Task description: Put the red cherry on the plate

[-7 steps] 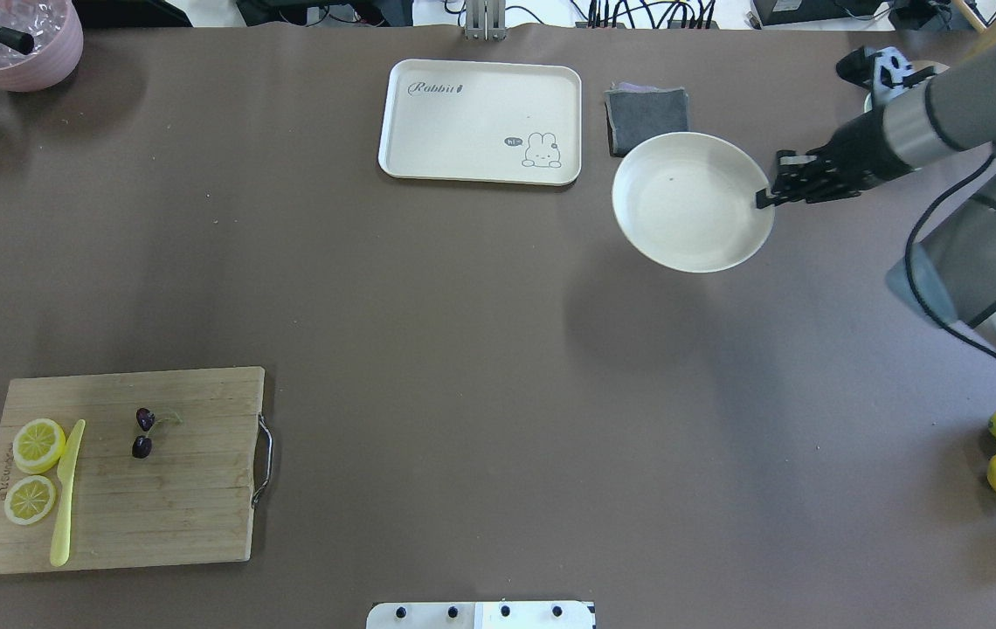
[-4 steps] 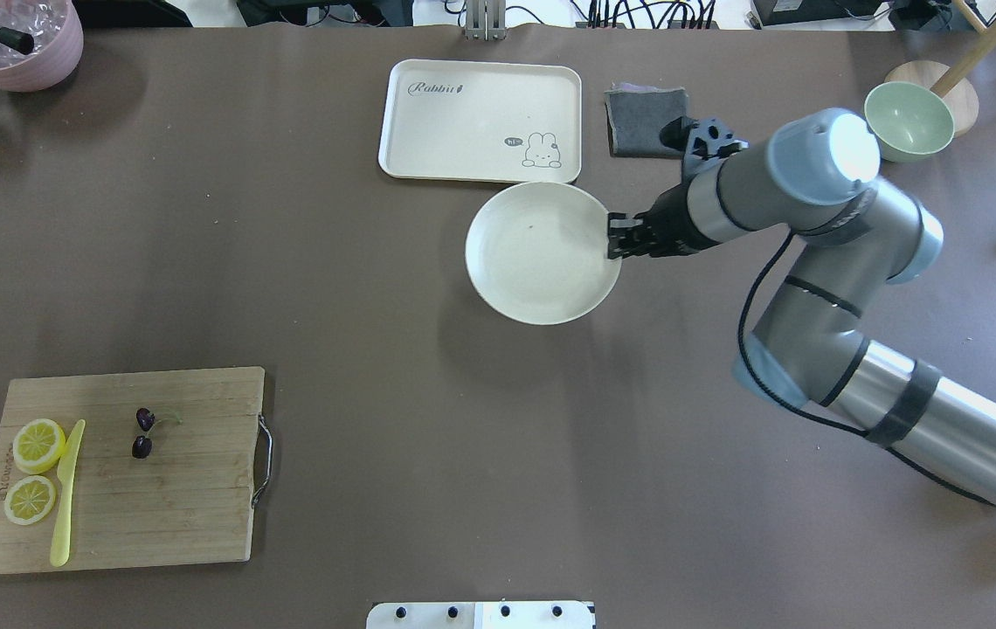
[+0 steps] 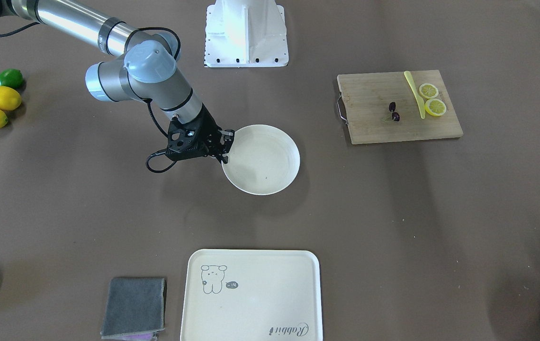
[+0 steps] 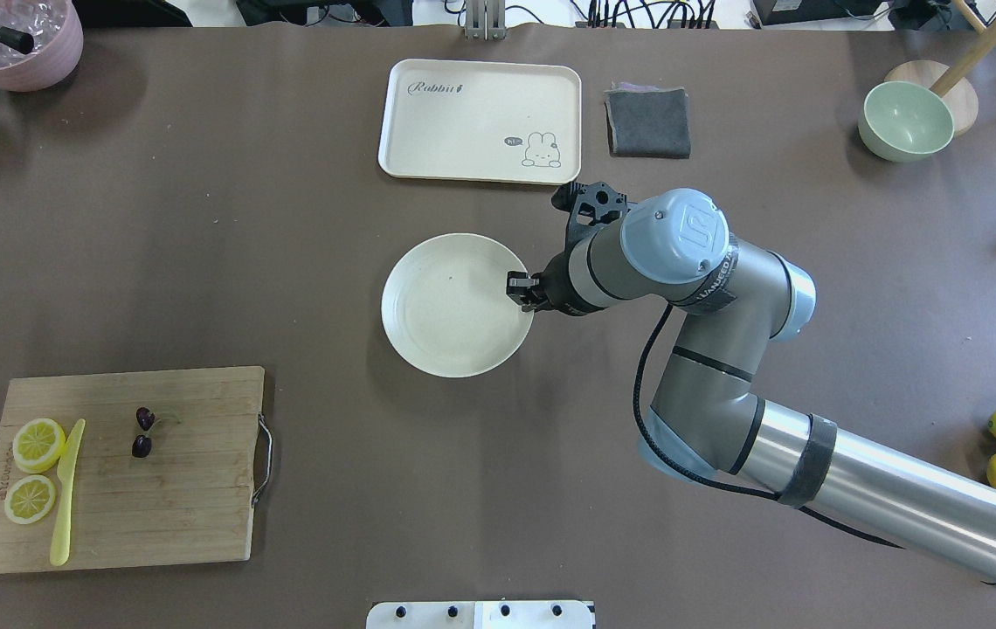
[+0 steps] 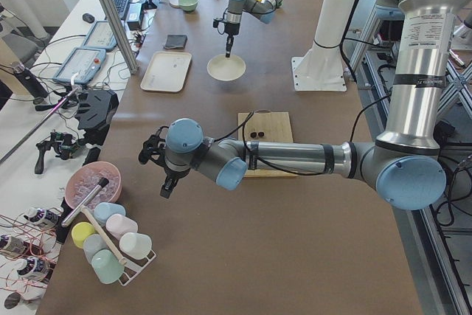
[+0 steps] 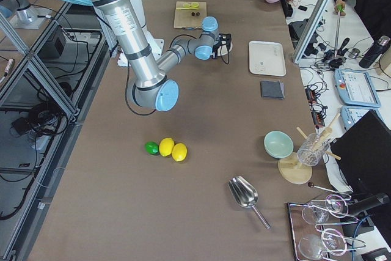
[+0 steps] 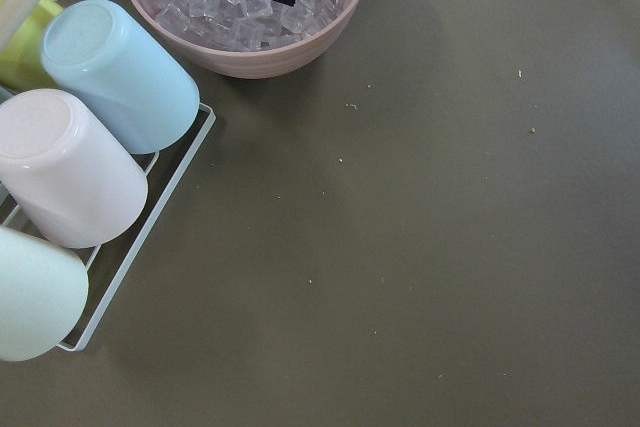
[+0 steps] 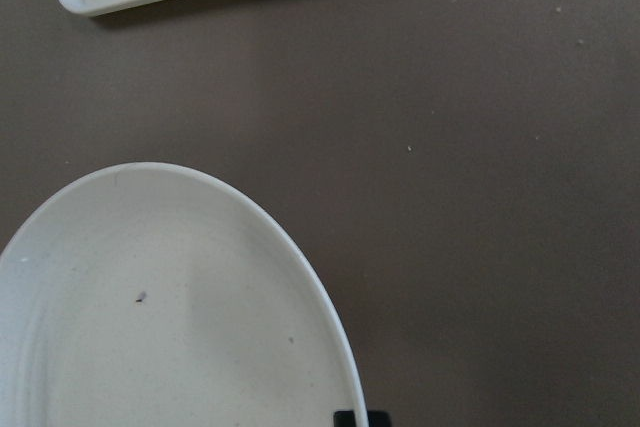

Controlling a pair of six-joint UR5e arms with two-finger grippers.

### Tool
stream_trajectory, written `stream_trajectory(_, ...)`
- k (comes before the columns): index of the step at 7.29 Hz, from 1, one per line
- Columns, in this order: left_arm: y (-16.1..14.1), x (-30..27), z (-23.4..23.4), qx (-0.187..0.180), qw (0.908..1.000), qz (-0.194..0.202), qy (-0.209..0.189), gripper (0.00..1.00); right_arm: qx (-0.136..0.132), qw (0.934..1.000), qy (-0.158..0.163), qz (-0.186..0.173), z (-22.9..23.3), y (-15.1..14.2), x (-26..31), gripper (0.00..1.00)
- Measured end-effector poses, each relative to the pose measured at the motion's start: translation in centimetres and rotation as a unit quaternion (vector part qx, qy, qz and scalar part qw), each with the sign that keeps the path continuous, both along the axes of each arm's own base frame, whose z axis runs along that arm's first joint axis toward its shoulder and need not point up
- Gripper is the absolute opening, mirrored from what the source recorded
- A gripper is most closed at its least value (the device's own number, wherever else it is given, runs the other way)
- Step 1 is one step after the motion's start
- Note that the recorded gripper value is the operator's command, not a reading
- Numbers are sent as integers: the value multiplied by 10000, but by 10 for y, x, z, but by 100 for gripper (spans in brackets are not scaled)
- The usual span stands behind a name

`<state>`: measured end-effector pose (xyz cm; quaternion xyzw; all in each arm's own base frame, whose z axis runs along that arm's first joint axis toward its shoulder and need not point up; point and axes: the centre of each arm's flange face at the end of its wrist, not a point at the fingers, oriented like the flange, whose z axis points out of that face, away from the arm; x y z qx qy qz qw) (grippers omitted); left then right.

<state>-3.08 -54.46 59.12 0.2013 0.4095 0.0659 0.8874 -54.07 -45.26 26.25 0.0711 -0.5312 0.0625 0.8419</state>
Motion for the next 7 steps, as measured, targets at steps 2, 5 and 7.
stream_trajectory(2,0,0,0,-8,10000,-4,1,97,-21,10000,68,40,7,-3,0,0)
stream_trajectory(5,-1,0,-3,5,10000,-14,8,98,-85,9997,198,67,22,-9,-1,100)
stream_trajectory(7,-3,0,-7,40,10000,-18,12,97,-125,9997,193,99,22,-11,1,100)
